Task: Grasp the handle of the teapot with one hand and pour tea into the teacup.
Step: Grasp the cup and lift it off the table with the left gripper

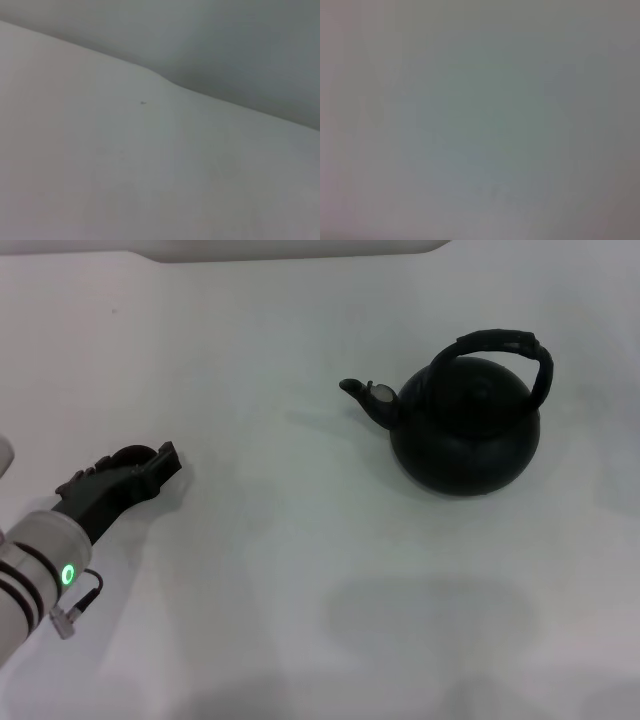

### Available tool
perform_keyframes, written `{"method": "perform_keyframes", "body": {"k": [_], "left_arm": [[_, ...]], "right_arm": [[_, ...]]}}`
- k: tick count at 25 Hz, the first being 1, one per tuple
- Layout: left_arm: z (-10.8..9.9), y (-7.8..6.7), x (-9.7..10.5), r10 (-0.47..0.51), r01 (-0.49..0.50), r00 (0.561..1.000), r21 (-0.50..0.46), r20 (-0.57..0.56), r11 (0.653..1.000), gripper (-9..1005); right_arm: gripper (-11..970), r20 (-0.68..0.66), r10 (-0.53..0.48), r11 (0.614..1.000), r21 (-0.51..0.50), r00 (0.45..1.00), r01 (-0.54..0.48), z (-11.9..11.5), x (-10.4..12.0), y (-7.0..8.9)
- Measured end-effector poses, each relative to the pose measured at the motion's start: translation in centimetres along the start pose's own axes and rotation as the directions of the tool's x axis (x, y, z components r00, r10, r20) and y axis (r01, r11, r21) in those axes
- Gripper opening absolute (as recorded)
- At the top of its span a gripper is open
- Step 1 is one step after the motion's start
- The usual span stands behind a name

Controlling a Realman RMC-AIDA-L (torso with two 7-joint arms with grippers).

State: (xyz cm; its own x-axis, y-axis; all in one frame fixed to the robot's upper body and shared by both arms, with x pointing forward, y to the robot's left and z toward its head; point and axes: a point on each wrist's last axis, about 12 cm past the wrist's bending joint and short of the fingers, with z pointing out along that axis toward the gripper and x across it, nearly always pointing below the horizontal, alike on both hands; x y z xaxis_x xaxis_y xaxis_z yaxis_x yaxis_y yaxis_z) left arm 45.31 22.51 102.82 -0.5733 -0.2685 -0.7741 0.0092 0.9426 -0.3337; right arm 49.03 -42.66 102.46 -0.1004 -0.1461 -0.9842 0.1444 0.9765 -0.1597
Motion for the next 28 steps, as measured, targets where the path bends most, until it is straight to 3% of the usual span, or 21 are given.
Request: {"method": "perform_keyframes", "body": {"k": [5, 16, 28], "left_arm": [[0.1, 0.1, -0.1, 0.001, -0.001, 1.0, 0.001, -0.002, 1.0, 861], [0.2, 0.1, -0.3, -0.001, 0.001, 1.0, 0.001, -0.001, 1.0, 667], [0.1, -0.5, -2.7, 0.082, -0.084, 0.995, 0.035, 0.054, 0.996, 667]], "right_arm": [[828, 0.005, -0.003, 1.0, 0.0, 1.0, 0.003, 0.1, -0.2, 0.0], [829, 0.008, -0.004, 1.0, 0.0, 1.0, 0.004, 0.2, -0.2, -0.1], [828, 0.011, -0.005, 1.0, 0.0, 1.0, 0.005, 0.2, -0.3, -0.1]]}}
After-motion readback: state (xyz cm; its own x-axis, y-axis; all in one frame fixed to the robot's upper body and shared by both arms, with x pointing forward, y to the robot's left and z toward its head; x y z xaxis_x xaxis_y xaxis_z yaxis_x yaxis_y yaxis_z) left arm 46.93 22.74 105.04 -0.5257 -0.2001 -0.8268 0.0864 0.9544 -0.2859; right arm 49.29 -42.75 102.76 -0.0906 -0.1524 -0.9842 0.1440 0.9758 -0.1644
